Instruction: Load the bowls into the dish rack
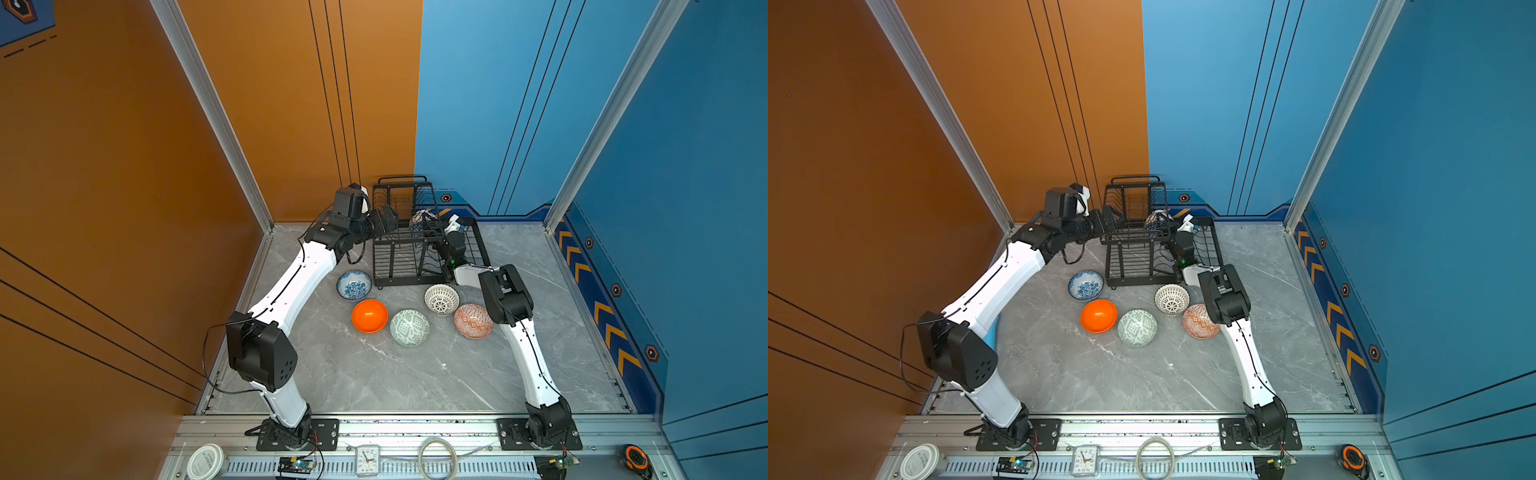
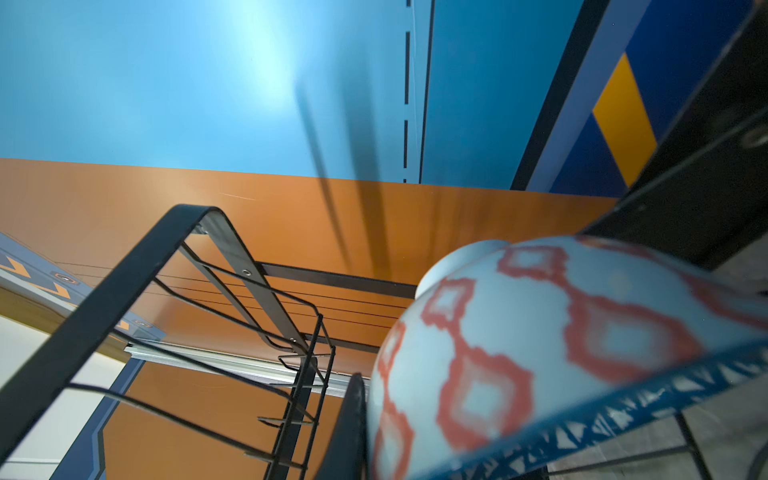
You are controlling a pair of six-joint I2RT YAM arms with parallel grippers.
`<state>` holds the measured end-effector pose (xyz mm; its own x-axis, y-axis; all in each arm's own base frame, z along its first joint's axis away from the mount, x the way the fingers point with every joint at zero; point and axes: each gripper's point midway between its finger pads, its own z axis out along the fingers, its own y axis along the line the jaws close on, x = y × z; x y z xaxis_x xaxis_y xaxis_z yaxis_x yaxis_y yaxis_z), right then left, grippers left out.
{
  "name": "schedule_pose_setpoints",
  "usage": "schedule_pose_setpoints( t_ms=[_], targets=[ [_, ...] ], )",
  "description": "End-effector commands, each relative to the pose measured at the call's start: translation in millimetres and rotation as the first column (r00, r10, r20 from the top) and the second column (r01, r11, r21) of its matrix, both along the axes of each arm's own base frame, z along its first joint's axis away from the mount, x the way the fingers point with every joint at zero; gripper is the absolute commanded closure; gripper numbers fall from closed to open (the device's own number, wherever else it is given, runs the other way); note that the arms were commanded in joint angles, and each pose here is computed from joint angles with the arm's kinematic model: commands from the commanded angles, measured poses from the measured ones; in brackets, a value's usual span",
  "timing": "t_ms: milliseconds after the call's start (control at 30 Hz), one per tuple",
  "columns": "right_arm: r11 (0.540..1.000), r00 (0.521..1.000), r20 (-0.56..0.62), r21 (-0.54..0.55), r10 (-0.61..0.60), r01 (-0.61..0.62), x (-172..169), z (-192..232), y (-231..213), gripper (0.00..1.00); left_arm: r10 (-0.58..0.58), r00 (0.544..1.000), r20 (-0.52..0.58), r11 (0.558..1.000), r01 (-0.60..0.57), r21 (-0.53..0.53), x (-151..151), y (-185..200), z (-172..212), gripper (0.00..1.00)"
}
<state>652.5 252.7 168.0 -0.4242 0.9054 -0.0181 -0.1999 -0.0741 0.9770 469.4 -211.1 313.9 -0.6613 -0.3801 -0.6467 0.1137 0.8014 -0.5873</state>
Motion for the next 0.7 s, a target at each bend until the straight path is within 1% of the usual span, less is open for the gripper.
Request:
schedule_pose_setpoints(
  t_ms=[0, 133, 300, 367, 500, 667],
  targets=[
    [1.000, 0.998, 0.060, 0.017, -0.020, 0.019, 1, 16, -5, 1.00, 0.002, 1.000, 0.011, 1.000, -0.003, 0.018, -9, 6, 7, 0.02],
    [1.000, 0.999, 0.030, 0.007, -0.022, 0.022, 0, 11, 0, 1.00, 0.003, 1.000, 0.008, 1.000, -0.003, 0.019, -9, 6, 6, 0.02],
    [0.999, 0.998, -0.017, -0.004, -0.054, 0.054, 3, 1, -2, 1.00, 0.007, 1.000, 0.004, 1.000, -0.008, 0.017, -9, 8, 5, 0.02],
    [0.998, 0.996, -0.056, -0.018, -0.065, 0.064, 0, -16, -5, 1.00, 0.011, 1.000, 0.002, 1.000, -0.011, 0.015, -9, 9, 4, 0.02],
    [0.997, 0.993, -0.089, -0.035, -0.076, 0.073, -1, -26, -6, 1.00, 0.016, 1.000, -0.003, 1.000, -0.016, 0.012, -9, 11, 2, 0.02],
    [0.995, 0.983, -0.159, -0.052, -0.090, 0.083, 0, -39, -5, 1.00, 0.017, 1.000, -0.003, 1.000, -0.017, 0.007, -8, 11, 2, 0.02]
  ],
)
